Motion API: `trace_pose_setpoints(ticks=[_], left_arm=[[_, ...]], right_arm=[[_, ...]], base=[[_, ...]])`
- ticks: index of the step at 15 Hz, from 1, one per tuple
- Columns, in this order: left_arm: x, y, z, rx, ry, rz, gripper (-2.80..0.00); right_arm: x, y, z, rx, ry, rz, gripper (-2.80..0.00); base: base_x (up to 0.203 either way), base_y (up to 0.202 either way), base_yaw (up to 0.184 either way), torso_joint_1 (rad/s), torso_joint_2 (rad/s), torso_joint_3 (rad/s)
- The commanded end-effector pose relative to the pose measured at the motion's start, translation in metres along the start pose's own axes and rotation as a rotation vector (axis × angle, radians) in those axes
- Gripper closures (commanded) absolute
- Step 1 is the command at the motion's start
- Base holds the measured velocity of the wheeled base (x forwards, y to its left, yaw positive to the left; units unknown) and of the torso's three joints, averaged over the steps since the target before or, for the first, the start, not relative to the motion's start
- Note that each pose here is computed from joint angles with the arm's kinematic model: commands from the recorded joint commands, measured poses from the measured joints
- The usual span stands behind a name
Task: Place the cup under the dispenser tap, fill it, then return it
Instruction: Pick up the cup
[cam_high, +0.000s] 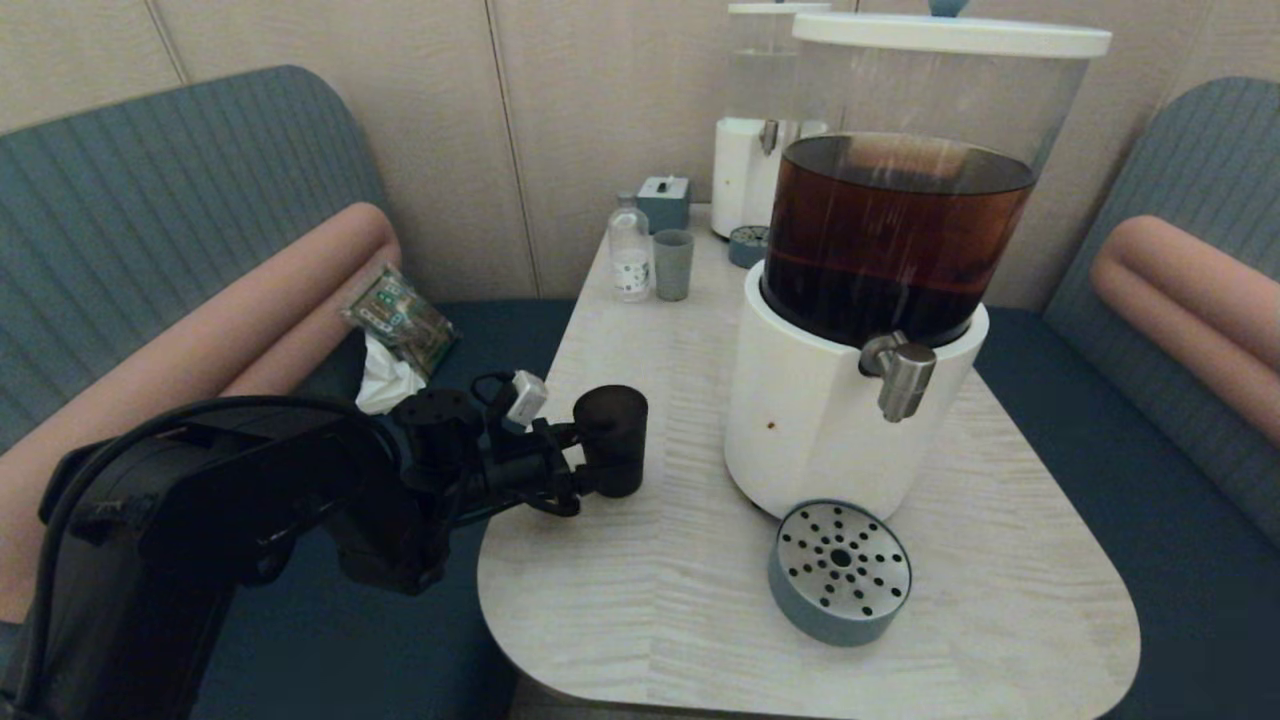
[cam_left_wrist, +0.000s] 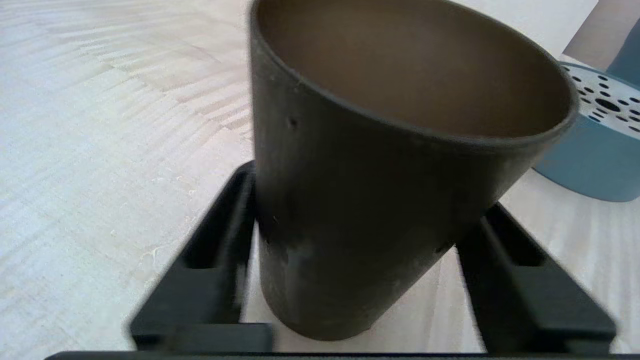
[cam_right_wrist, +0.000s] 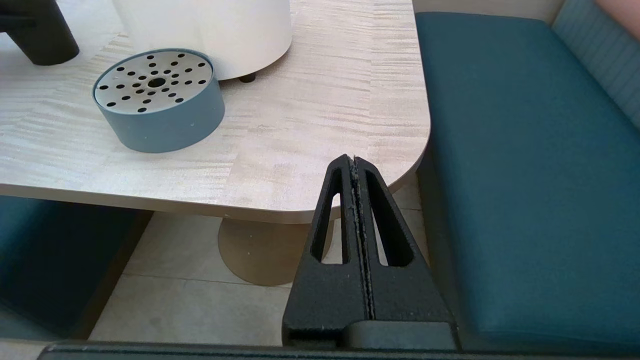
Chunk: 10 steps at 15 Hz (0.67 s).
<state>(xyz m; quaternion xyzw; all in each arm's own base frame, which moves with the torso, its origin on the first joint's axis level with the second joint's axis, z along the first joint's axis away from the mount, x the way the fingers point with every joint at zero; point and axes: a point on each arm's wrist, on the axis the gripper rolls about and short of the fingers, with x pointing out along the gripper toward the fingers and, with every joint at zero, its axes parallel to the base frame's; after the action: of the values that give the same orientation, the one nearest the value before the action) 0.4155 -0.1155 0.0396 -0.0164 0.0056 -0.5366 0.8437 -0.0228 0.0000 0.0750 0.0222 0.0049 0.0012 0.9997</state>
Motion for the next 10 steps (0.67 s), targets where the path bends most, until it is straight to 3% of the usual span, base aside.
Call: trace_pose_setpoints(ticks=[1, 6, 10], left_arm=[[0.000, 0.000, 0.001, 0.006, -0.005, -0.006, 0.00], [-0.001, -0.003, 0.006, 0.002, -0.008, -0.008, 0.00], [-0.010, -0.014, 0.031, -0.020, -0.011, -0.014, 0.00]], right_arm=[[0.000, 0.000, 0.000, 0.000, 0.001, 0.000, 0.00], [0.000, 0.000, 0.000, 0.000, 0.001, 0.000, 0.00], [0.000, 0.000, 0.000, 0.000, 0.001, 0.000, 0.00]], base=[[0.000, 0.000, 0.000, 0.000, 0.00, 0.000], [0.000, 0.000, 0.000, 0.000, 0.00, 0.000], [0.000, 0.000, 0.000, 0.000, 0.00, 0.000]])
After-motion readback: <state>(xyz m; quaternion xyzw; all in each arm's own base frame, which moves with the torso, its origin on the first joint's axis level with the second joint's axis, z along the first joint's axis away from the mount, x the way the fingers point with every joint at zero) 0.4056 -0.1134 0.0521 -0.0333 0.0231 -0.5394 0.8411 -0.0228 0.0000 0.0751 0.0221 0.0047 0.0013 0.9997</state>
